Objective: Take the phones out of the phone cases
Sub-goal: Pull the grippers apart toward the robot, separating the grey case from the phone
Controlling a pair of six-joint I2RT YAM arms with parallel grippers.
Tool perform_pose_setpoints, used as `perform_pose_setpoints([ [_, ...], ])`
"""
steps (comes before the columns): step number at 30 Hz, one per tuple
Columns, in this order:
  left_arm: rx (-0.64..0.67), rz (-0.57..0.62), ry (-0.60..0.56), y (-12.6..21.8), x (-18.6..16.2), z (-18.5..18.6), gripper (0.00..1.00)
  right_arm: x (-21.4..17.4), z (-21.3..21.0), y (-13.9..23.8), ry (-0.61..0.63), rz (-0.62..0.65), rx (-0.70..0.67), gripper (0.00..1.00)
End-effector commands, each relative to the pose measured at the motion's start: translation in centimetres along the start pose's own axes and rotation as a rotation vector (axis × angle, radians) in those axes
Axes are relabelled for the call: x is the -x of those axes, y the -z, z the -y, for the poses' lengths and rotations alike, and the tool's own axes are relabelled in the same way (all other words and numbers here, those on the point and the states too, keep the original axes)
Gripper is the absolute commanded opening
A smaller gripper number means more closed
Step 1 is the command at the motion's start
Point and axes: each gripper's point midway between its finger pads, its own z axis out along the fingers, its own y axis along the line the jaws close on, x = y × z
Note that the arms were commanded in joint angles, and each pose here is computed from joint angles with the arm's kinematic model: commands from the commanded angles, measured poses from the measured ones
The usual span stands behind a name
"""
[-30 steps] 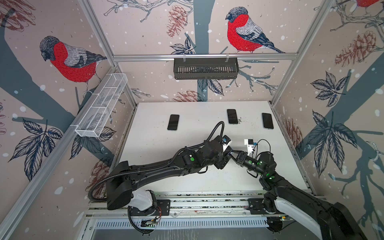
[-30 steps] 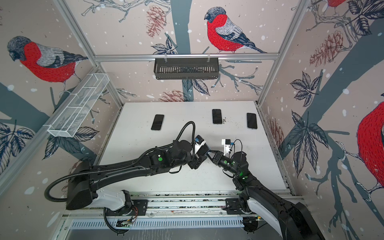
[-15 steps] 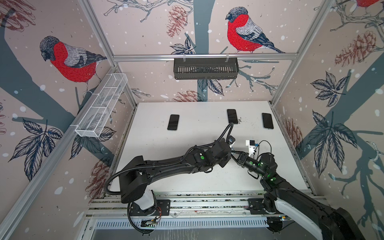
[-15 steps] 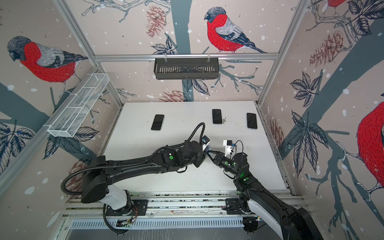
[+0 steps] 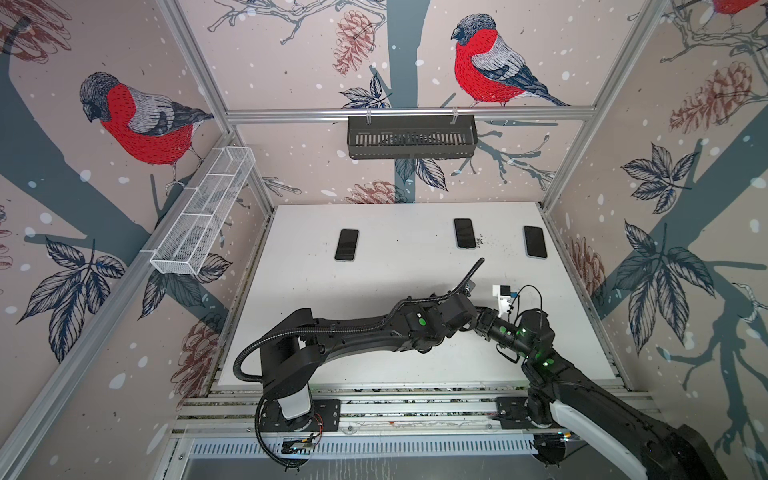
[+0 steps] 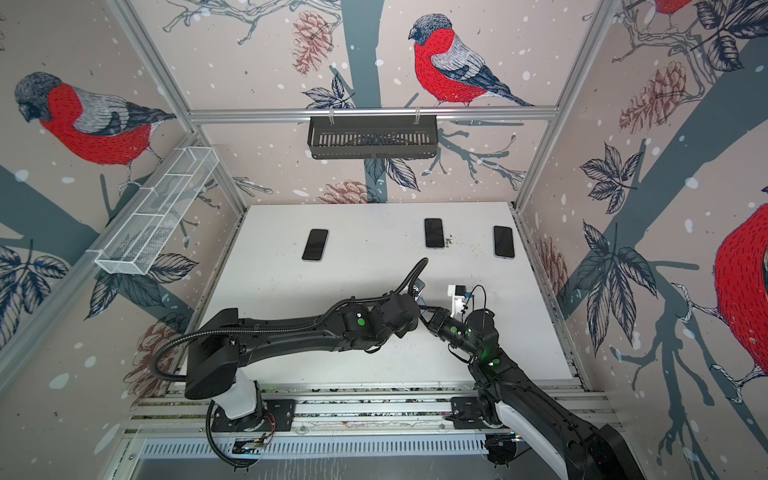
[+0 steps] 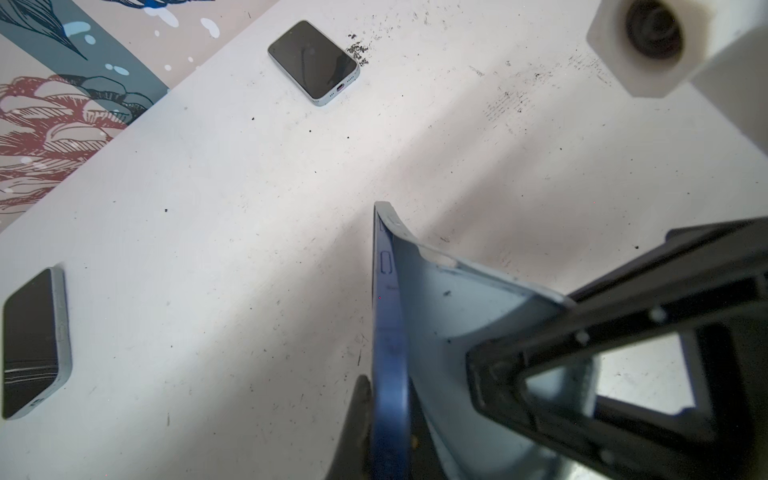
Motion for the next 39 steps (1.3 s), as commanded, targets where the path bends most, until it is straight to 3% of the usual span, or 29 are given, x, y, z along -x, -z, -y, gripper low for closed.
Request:
perform_pose_setpoints([
  [1,0.107,0.083,0.011,1.9,2.2,-2.4,0.0,0.2,-0.5,0.3,0.019,0.017,0.018,0.02],
  [7,0.17,0.169,-0.085,6.0,3.0,-5.3,0.0,0.4,1.5,1.3,-0.005,0.063,-0.073,0.02],
  [14,0.212,0.137,-0.305,7.1,-1.9,-7.3,0.0,1.7,3.3,2.6,-0.1,0.189,-0.111,0.02],
  [23,0.183,0.032,-0.477,5.4,-8.6,-6.2,0.0,1.9,4.9,2.4,-0.211,0.24,-0.158,0.02],
  [39,0.319,-0.131,-0.755,1.8,-14.6,-5.0,0.0,-0.8,8.0,-0.3,-0.348,0.292,-0.313,0.06],
])
